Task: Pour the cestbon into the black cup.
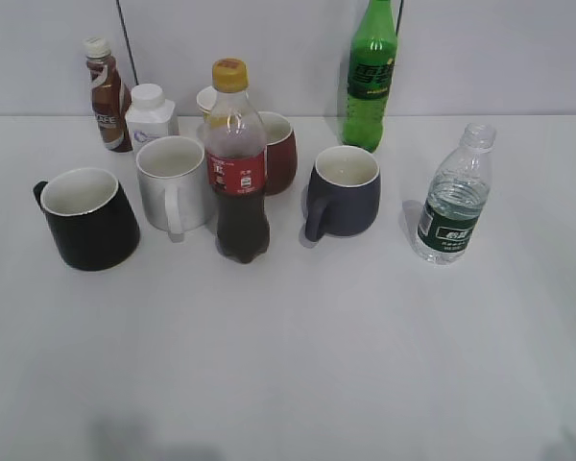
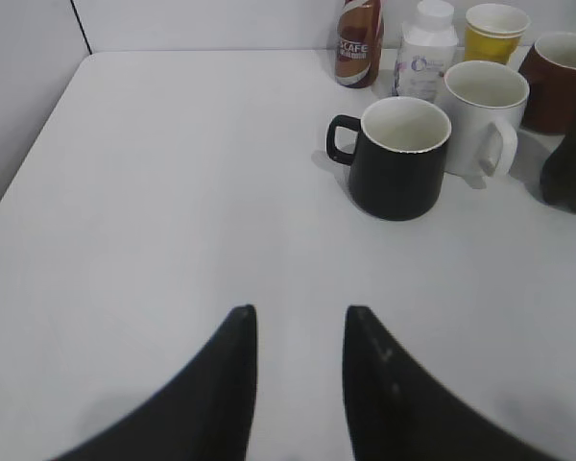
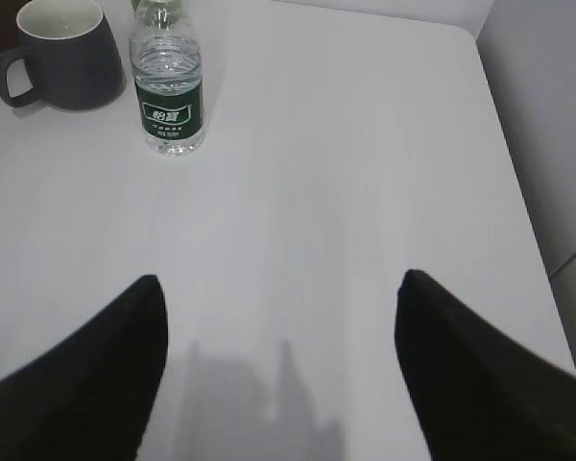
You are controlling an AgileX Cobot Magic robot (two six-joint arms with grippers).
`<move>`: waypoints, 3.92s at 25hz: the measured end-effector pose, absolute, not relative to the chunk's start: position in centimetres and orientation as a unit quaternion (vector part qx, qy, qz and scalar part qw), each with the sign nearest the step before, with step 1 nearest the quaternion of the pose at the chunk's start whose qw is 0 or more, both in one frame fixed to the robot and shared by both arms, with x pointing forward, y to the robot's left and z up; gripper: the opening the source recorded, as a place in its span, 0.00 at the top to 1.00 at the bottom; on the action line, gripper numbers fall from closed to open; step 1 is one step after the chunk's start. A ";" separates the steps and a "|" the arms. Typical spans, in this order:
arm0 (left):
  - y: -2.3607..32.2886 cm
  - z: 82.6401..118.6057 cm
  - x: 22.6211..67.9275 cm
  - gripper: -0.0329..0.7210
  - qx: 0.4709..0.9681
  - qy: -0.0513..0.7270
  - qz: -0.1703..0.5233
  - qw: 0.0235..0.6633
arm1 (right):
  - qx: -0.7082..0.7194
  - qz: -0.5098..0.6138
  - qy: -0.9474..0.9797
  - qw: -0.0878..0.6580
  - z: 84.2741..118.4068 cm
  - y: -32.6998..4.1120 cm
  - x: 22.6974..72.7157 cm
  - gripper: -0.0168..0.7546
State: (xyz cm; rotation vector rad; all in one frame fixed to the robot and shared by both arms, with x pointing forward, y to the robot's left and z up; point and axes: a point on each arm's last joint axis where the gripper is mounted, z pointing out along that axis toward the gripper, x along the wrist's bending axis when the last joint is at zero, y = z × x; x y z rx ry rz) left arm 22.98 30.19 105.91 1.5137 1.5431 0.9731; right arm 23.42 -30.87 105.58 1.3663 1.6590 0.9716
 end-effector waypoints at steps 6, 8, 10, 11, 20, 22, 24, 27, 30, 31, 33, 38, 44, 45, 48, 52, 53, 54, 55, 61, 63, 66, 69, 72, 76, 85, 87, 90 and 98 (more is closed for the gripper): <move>30.2 105.9 23.0 0.64 0.592 0.603 0.380 0.376 | 0.535 0.381 0.650 0.382 105.6 -30.9 23.4 0.24; 30.2 105.9 23.0 0.64 0.592 0.603 0.380 0.376 | 0.535 0.381 0.650 0.382 105.6 -30.9 23.4 0.24; 30.2 105.9 23.0 0.64 0.592 0.603 0.380 0.376 | 0.535 0.381 0.650 0.382 105.6 -30.9 23.4 0.24; 30.2 105.9 23.0 0.64 0.592 0.603 0.380 0.376 | 0.535 0.381 0.650 0.382 105.6 -30.9 23.4 0.24; 30.2 105.9 23.0 0.64 0.592 0.603 0.380 0.376 | 0.535 0.381 0.650 0.382 105.6 -30.9 23.4 0.24; 30.2 105.9 23.0 0.64 0.592 0.603 0.380 0.376 | 0.535 0.381 0.650 0.382 105.6 -30.9 23.4 0.24; 30.2 105.9 23.0 0.64 0.592 0.603 0.380 0.376 | 0.535 0.381 0.650 0.382 105.6 -30.9 23.4 0.24; 30.2 105.9 23.0 0.64 0.592 0.603 0.380 0.376 | 0.535 0.381 0.650 0.382 105.6 -30.9 23.4 0.24; 30.2 105.9 23.0 0.64 0.592 0.603 0.380 0.376 | 0.535 0.381 0.650 0.382 105.6 -30.9 23.4 0.24; 30.2 105.9 23.0 0.64 0.592 0.603 0.380 0.376 | 0.535 0.381 0.650 0.382 105.6 -30.9 23.4 0.24; 30.1 106.2 23.0 0.64 0.587 0.598 0.385 0.386 | 0.535 0.381 0.650 0.382 105.6 -30.9 23.4 0.24; 30.1 110.8 25.4 0.64 0.494 0.505 0.496 0.504 | 0.535 0.381 0.650 0.382 105.6 -30.9 23.4 0.24; 30.2 111.9 33.6 0.64 0.453 0.457 0.543 0.539 | 0.536 0.381 0.650 0.381 105.6 -30.9 23.4 0.24; 30.2 111.8 35.3 0.64 0.451 0.455 0.544 0.541 | 0.536 0.382 0.650 0.380 105.6 -30.8 23.4 0.24; 30.3 110.4 39.9 0.64 0.449 0.472 0.527 0.545 | 0.536 0.382 0.650 0.380 105.6 -30.8 23.4 0.24; 30.0 105.1 45.7 0.64 0.514 0.524 0.460 0.500 | 0.536 0.382 0.650 0.380 105.6 -30.8 23.4 0.24; 29.9 104.0 46.6 0.64 0.530 0.527 0.448 0.491 | 0.536 0.382 0.650 0.380 105.6 -30.8 23.4 0.24; 29.9 102.6 47.6 0.64 0.543 0.534 0.431 0.483 | 0.536 0.382 0.650 0.380 105.6 -30.8 23.4 0.24; 30.1 101.3 48.4 0.64 0.549 0.545 0.413 0.480 | 0.536 0.382 0.650 0.380 105.6 -30.8 23.4 0.24; 33.2 96.1 50.7 0.64 0.592 0.527 0.384 0.474 | 0.536 0.382 0.650 0.380 105.6 -30.8 23.4 0.24; 34.4 94.2 51.2 0.64 0.592 0.538 0.372 0.471 | 0.536 0.382 0.650 0.380 105.6 -30.8 23.4 0.24; 34.8 90.7 51.7 0.63 0.630 0.514 0.351 0.464 | 0.536 0.382 0.650 0.380 105.6 -30.8 23.4 0.24; 34.1 88.1 52.4 0.62 0.673 0.455 0.332 0.479 | 0.536 0.382 0.649 0.380 105.6 -30.8 23.4 0.27; 33.9 87.1 53.2 0.60 0.674 0.425 0.337 0.502 | 0.537 0.383 0.649 0.380 105.6 -30.8 23.4 0.31; 34.1 86.8 54.4 0.46 0.677 0.401 0.348 0.510 | 0.537 0.383 0.649 0.379 105.6 -30.8 23.4 0.32; 32.5 86.4 56.5 0.42 0.713 0.375 0.336 0.488 | 0.537 0.383 0.649 0.379 105.6 -30.8 23.4 0.33; 32.3 86.2 56.5 0.42 0.720 0.376 0.330 0.481 | 0.537 0.383 0.649 0.379 105.6 -30.8 23.4 0.33; 32.2 86.1 56.6 0.42 0.724 0.377 0.329 0.476 | 0.537 0.383 0.649 0.379 105.6 -30.8 23.4 0.33; 31.3 85.2 58.0 0.42 0.720 0.361 0.327 0.495 | 0.537 0.383 0.649 0.379 105.6 -30.8 23.4 0.33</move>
